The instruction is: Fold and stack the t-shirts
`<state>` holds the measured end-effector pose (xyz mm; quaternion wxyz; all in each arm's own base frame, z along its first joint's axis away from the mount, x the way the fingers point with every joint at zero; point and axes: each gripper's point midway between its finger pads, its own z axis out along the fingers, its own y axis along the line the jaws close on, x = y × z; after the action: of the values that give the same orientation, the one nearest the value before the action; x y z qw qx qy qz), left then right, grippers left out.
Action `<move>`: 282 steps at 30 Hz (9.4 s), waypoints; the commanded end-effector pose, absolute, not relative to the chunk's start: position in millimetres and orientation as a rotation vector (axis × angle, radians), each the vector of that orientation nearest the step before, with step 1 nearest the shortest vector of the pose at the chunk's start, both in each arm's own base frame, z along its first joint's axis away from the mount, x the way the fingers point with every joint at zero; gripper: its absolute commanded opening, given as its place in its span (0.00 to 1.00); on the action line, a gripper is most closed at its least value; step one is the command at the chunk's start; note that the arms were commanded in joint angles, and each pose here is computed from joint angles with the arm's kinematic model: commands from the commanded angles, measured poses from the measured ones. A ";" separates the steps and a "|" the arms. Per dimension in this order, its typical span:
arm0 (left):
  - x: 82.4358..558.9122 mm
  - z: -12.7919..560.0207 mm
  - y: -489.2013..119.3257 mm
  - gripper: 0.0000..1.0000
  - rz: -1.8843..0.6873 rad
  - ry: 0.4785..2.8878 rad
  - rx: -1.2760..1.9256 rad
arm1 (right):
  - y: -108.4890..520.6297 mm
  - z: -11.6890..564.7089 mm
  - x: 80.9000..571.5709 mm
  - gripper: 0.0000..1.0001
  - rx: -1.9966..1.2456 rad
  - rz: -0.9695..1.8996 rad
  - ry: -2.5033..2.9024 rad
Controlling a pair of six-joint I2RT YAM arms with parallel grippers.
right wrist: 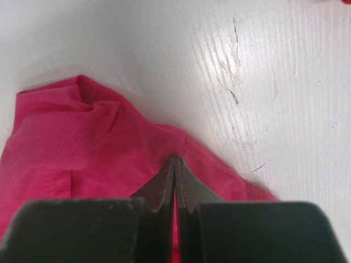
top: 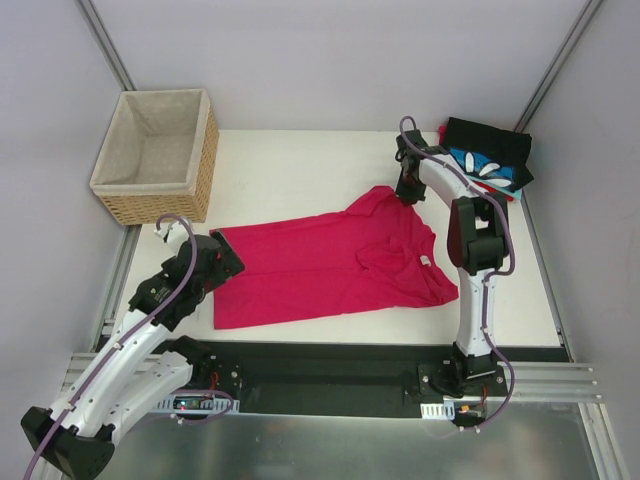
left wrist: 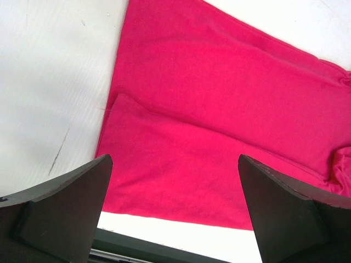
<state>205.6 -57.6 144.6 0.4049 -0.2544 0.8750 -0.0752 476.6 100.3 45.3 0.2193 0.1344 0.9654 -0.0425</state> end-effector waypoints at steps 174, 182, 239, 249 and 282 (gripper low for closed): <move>461.2 20.4 -68.2 0.44 -0.195 2.402 -0.770 | 60.7 75.3 474.7 0.01 0.576 0.115 2.518; 463.6 14.5 -69.6 0.30 -0.205 2.410 -0.780 | 59.5 72.7 474.2 0.01 0.576 0.108 2.525; 329.0 89.2 -56.2 0.00 -0.311 2.233 -0.780 | 8.1 169.6 269.8 0.01 0.611 -0.151 2.370; 313.1 75.2 -46.4 0.00 -0.251 2.240 -0.800 | 20.1 150.7 225.0 0.01 0.567 -0.149 2.409; 307.9 70.8 -47.6 0.00 -0.214 2.261 -0.742 | 15.2 75.0 146.8 0.01 0.654 -0.249 2.538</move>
<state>307.2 -54.4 68.7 0.3544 -0.2916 0.8827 -0.1009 155.5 16.1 79.7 0.2584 0.2267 0.9350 -0.0878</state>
